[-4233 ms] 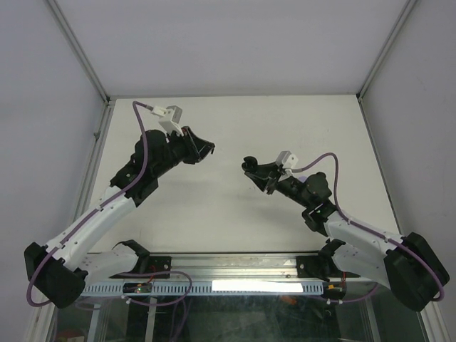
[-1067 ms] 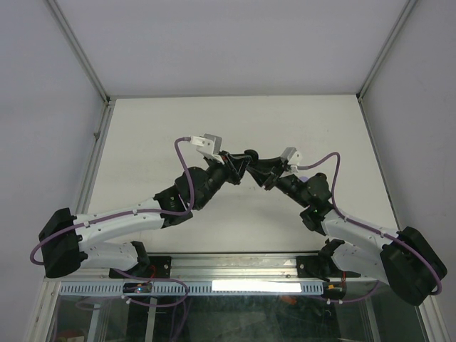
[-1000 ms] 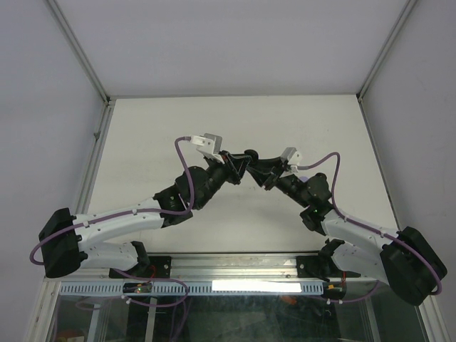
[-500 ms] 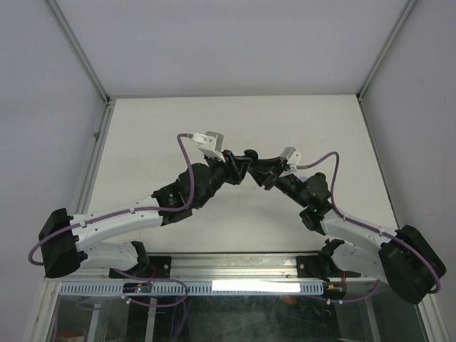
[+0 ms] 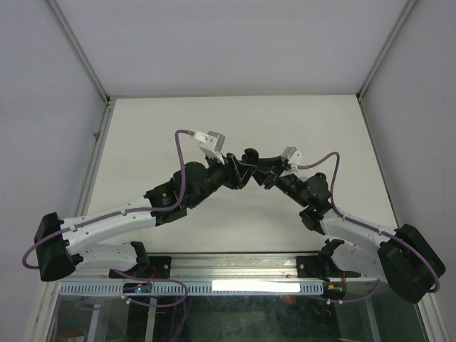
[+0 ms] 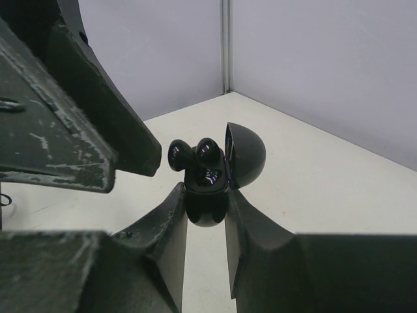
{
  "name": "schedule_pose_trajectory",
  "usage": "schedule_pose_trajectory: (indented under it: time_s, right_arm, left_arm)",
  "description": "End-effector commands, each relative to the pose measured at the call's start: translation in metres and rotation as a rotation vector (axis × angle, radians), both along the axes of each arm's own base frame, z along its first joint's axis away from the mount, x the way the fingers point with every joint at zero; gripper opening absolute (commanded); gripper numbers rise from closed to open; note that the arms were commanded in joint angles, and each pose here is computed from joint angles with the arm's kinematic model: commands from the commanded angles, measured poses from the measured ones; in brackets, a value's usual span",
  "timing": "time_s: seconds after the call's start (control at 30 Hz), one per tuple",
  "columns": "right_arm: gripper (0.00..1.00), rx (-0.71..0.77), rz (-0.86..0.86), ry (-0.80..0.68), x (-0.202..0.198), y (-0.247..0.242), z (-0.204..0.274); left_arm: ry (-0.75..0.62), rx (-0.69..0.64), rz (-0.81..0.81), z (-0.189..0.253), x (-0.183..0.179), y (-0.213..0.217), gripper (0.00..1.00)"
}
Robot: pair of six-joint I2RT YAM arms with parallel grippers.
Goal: Insert the wireless bluetooth earbuds into the charging case
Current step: Place the earbud in the charging case.
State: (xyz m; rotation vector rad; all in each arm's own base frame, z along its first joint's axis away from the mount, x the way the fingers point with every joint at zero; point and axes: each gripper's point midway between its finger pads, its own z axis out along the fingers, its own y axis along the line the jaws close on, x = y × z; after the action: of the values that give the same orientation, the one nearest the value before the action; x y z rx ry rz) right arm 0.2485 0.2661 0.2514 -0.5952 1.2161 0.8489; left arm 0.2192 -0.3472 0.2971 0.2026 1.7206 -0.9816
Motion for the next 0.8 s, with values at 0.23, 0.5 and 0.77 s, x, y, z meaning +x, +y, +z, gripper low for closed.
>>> schedule_pose_trajectory:
  time_s: [0.23,0.5,0.77]
  right_arm:
    - [0.0,0.074,-0.014,-0.065,0.0,-0.003,0.03]
    - [0.0,0.076,-0.014,-0.063,0.0,-0.003,0.029]
    - [0.0,0.079,-0.01,-0.065,-0.001,-0.002,0.031]
  left_arm:
    - [-0.078,-0.04,-0.076,0.054,-0.011,0.005,0.5]
    - [-0.064,-0.002,-0.077,0.049,-0.002,0.013,0.57]
    - [-0.049,-0.003,-0.107,0.045,0.011,0.014,0.57]
